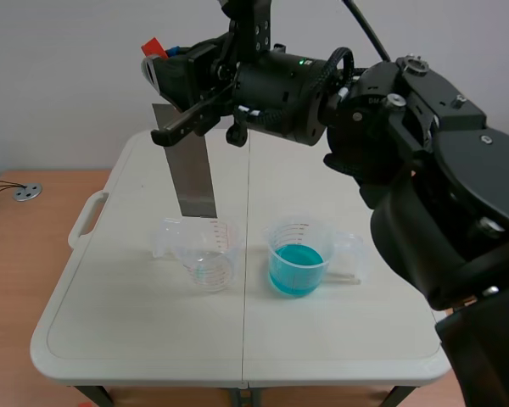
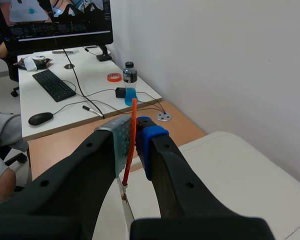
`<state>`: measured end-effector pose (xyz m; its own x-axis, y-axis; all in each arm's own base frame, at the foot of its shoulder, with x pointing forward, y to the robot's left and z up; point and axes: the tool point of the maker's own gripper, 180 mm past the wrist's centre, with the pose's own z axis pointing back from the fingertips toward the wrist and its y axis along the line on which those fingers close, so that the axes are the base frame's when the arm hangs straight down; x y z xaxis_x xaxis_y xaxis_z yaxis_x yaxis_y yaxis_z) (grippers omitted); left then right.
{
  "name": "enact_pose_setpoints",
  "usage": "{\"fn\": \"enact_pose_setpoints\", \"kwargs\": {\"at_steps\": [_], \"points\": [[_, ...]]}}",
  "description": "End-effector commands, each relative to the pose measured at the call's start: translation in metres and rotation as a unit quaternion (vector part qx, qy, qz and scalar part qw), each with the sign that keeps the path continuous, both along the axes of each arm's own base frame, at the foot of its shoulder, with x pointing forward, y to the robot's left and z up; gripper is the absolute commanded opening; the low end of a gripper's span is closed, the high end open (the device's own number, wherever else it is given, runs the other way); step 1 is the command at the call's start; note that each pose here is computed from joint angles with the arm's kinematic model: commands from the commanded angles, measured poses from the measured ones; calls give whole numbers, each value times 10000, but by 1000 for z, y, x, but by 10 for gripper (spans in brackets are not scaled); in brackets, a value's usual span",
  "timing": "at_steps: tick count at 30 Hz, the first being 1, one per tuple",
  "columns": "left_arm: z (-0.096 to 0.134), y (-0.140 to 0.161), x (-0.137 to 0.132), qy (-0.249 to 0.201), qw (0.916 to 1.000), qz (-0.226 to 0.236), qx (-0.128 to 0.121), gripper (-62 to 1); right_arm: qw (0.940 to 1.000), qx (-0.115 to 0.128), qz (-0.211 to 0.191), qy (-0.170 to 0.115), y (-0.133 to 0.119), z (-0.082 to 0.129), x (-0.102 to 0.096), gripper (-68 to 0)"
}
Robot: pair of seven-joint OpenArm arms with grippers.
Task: Hold the metal plate by the orange handle, dip it into the blue solution, take it out and point at it, then put the plate back in the beaker on the left.
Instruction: 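Put the plate into the left beaker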
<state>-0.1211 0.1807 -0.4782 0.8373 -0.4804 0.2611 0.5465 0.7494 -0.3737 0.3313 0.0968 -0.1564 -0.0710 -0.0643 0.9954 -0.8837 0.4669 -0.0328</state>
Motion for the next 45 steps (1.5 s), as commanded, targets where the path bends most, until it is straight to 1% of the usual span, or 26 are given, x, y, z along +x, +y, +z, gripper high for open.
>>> {"fn": "enact_pose_setpoints", "kwargs": {"at_steps": [1,6,11,20,25,36,45], "points": [[2,-5,-4,44,10000,28,-76,-594,9997,176,38,-172,2,16,2,-664],[2,-5,-4,44,10000,27,-77,-594,9999,90,12,-89,3,6,5,-664],[2,-5,-4,44,10000,27,-77,-594,9999,99,2,45,4,-2,7,-664],[2,-5,-4,44,10000,28,-80,-594,9995,112,-55,279,2,-24,12,-664],[2,-5,-4,44,10000,28,-80,-594,9993,119,-84,353,2,-34,14,-664],[2,-5,-4,44,10000,28,-80,-594,9962,286,-97,820,10,-60,15,-664],[2,-5,-4,44,10000,28,-80,-594,9926,322,-101,1169,16,-81,14,-664]]}}
